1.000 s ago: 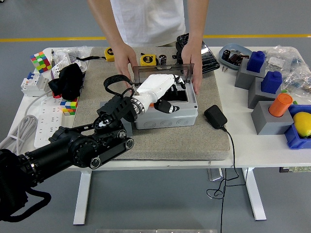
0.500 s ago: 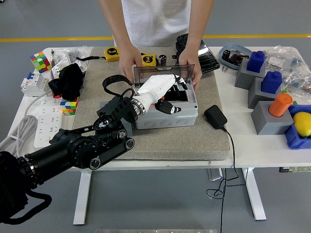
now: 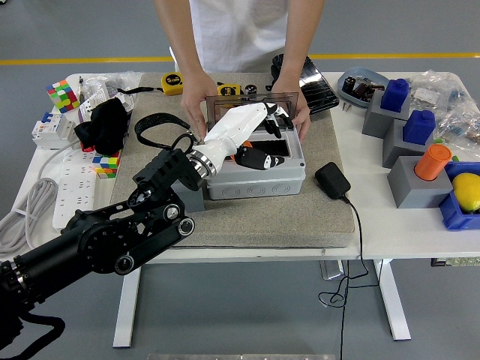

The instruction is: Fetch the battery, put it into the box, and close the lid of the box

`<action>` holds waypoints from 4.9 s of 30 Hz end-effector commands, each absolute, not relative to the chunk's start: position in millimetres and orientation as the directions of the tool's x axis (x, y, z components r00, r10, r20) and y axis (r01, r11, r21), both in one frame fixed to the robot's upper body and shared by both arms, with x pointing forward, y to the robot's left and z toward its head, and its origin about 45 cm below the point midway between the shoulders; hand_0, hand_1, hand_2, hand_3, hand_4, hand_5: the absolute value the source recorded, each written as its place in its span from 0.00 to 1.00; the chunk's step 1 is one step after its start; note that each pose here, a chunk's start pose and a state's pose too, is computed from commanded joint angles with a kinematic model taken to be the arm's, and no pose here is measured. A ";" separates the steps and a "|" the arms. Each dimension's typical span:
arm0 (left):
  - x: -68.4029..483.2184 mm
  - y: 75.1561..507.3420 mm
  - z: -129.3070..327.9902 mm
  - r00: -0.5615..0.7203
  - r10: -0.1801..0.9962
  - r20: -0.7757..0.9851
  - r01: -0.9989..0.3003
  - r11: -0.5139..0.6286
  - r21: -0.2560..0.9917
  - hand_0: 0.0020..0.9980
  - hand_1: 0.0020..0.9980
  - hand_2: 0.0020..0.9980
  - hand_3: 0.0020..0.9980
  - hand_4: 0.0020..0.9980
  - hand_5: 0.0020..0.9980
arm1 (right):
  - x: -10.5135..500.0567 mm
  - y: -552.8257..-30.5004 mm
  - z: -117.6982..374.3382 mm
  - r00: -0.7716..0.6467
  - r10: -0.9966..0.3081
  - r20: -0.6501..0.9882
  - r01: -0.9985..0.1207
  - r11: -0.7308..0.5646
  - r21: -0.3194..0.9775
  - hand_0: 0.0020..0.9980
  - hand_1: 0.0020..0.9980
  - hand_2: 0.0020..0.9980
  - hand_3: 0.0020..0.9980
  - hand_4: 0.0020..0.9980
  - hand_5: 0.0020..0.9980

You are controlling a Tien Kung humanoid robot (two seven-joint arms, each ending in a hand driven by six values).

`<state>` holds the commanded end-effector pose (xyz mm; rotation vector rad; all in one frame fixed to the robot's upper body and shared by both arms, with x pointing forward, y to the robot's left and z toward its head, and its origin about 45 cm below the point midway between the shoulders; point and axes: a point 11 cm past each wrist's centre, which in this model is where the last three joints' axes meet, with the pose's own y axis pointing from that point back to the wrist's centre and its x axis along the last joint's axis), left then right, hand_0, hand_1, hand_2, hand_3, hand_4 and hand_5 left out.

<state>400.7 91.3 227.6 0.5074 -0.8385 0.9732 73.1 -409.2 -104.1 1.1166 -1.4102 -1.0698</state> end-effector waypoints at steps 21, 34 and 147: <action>375.3 179.2 193.3 0.251 0.618 0.744 -0.951 0.299 0.073 0.67 0.75 0.76 0.66 0.93 0.08 | 72.6 -409.3 -104.1 -0.083 -0.982 0.173 -0.098 0.180 0.979 0.68 0.72 0.72 0.69 1.00 0.70; 372.6 166.7 186.2 0.288 0.589 0.755 -0.941 0.319 0.111 0.67 0.75 0.77 0.66 0.93 0.08 | 72.0 -409.6 -104.1 -0.083 -0.982 0.172 -0.097 0.180 0.979 0.68 0.72 0.72 0.69 1.00 0.70; 403.1 115.0 224.8 0.324 0.434 0.841 -0.885 0.452 0.108 0.75 0.79 0.79 0.78 0.96 0.24 | 67.8 -410.0 -104.4 -0.071 -0.982 0.174 -0.086 0.180 0.980 0.68 0.72 0.72 0.69 1.00 0.70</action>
